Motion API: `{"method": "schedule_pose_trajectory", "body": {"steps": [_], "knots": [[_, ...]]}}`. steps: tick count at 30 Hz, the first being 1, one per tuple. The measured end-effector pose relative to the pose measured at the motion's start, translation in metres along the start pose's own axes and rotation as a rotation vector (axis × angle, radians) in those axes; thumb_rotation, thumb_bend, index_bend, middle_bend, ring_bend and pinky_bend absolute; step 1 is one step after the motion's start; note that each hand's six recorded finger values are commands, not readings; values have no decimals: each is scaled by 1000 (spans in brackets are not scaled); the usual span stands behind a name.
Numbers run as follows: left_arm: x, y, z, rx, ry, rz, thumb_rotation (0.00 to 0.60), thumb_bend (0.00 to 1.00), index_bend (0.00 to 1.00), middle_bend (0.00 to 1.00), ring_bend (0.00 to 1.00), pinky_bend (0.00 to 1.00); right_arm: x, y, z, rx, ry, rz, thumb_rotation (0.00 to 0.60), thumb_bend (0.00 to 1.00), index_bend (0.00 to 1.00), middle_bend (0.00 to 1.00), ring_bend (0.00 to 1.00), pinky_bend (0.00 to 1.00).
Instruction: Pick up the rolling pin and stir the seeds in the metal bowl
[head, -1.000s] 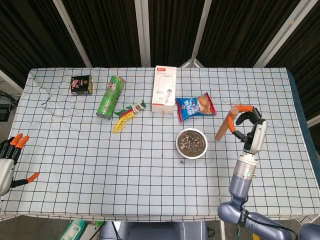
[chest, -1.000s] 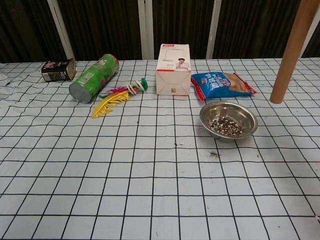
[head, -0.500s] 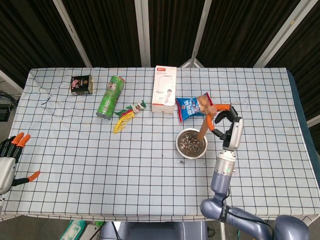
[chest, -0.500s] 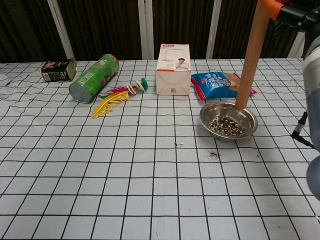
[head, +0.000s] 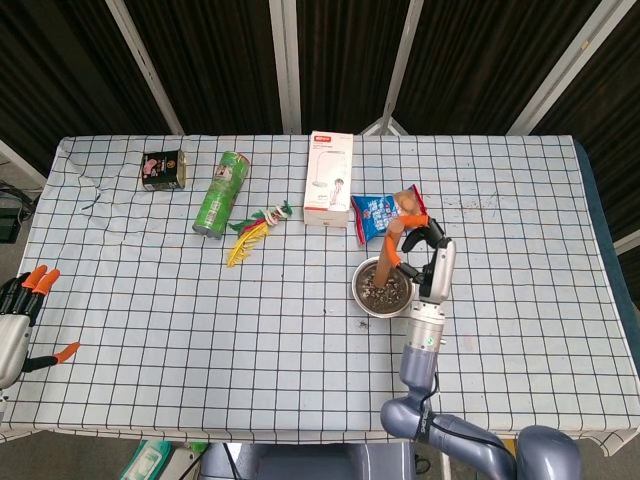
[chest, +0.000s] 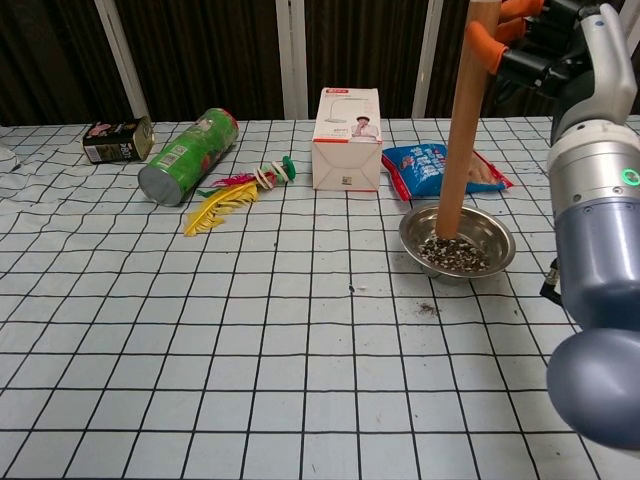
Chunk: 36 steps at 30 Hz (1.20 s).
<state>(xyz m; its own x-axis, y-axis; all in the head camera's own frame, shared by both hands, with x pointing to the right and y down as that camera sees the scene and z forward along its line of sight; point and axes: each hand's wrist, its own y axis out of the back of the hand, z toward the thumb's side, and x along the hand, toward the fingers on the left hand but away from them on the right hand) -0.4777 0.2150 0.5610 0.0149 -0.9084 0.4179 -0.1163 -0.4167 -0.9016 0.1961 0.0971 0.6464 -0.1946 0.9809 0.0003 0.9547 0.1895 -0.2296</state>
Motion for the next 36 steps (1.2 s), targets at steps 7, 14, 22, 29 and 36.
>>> {"method": "schedule_pose_trajectory", "body": {"steps": [7,14,22,29,36], "knots": [[0,0,0,3,1,2,600,201,37,0,0,0,8,0,-10,-1,-19,-6,600,829,801,722,690,694],[0,0,0,6,3,4,600,200,37,0,0,0,13,3,-18,9,-20,-7,600,836,803,722,690,694],[1,0,1,6,4,5,600,200,37,0,0,0,21,2,-27,25,-30,6,600,836,803,723,691,694],[1,0,1,5,3,4,600,200,37,0,0,0,27,1,-30,30,-34,15,600,836,803,723,691,694],[0,0,1,5,4,4,600,200,37,0,0,0,24,0,-25,26,-15,17,600,836,803,722,691,694]]}}
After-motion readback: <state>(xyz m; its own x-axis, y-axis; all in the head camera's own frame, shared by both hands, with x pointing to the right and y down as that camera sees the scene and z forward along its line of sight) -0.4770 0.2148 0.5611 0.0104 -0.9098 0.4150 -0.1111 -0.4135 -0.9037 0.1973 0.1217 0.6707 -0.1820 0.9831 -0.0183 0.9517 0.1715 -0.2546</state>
